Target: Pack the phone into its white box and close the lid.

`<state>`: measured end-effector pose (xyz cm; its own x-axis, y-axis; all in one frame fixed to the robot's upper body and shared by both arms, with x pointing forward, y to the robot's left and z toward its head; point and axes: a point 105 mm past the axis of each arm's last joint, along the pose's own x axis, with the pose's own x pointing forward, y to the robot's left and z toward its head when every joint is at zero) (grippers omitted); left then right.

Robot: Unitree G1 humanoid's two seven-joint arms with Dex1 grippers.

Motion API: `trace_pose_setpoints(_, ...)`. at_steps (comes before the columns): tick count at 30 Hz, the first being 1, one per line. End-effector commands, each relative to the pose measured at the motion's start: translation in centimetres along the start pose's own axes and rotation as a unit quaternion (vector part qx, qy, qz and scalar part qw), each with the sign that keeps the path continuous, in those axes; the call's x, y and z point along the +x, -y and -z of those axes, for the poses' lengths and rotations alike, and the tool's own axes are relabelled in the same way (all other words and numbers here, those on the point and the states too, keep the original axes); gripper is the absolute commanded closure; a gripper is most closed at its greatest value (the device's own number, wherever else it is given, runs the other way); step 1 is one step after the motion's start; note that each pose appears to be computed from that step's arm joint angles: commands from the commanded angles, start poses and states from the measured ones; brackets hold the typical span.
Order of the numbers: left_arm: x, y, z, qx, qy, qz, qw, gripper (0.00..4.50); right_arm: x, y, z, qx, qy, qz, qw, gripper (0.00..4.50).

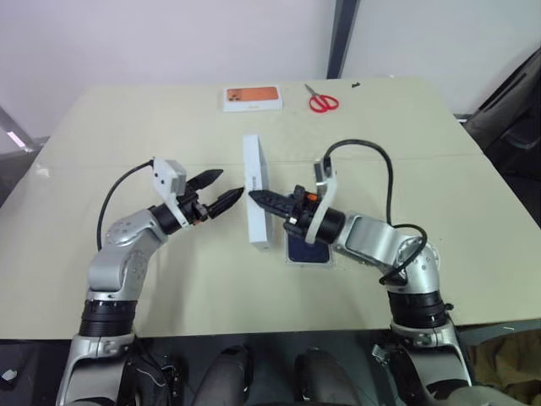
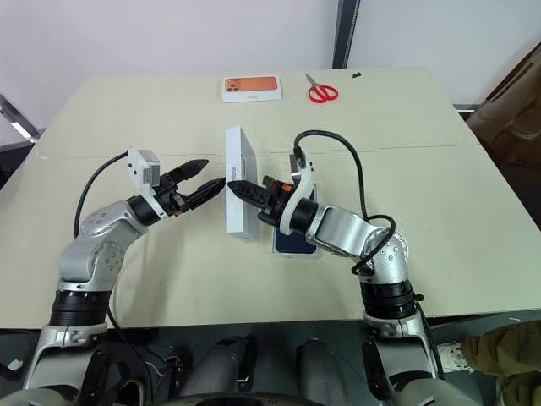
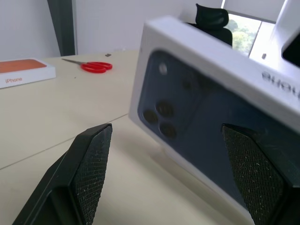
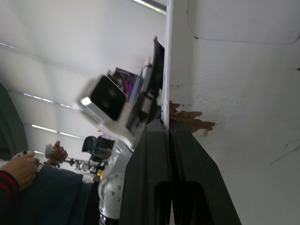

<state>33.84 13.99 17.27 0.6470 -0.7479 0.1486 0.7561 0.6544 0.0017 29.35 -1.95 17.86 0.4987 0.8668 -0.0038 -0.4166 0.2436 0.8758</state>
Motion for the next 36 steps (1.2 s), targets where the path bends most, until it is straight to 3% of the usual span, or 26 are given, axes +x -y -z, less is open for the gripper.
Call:
trace_pose_setpoints(1, -0.1, 0.5, -1.1, 0.014, 0.013, 0.008, 1.0, 0.57, -0.3, 0.3, 0.3, 0.006, 0.002, 0.001, 1.0, 4.48)
trace_pose_setpoints(2, -0.2, 0.6, -0.9, 0.009, 0.01, 0.011, 1.0, 0.57, -0.4, 0.6, 0.5, 0.004, -0.003, 0.005, 1.0, 4.48)
trace_pose_setpoints(5, -0.4, 0.9, -0.1, -0.009, -0.002, 0.017, 1.0, 1.43, -0.4, 1.1, 0.6, 0.007, 0.0, 0.016, 1.0, 4.5)
trace_pose_setpoints(11, 0.0, 2.6, 2.0, -0.043, -0.025, 0.043, 0.998, 4.36, -0.7, 1.9, 0.0, 0.016, 0.017, 0.03, 0.999, 4.5)
trace_pose_setpoints(21, 2.8, 5.4, 4.4, -0.06, -0.028, 0.058, 0.996, 4.47, -2.0, 3.2, -0.7, 0.018, 0.04, 0.056, 0.997, 4.5)
trace_pose_setpoints(24, 3.5, 5.7, 4.4, -0.063, -0.022, 0.058, 0.996, 4.5, -2.5, 3.2, -1.1, 0.038, 0.054, 0.048, 0.997, 3.62)
trace_pose_setpoints(31, 5.7, 6.7, 4.4, -0.072, -0.011, 0.075, 0.995, 4.5, -5.9, 3.4, -4.6, -0.023, 0.116, 0.085, 0.989, 0.17)
trace_pose_setpoints(36, 7.2, 8.2, 4.9, -0.073, -0.014, 0.099, 0.992, 4.5, -8.7, 3.9, -7.0, -0.158, 0.139, 0.154, 0.965, 0.04)
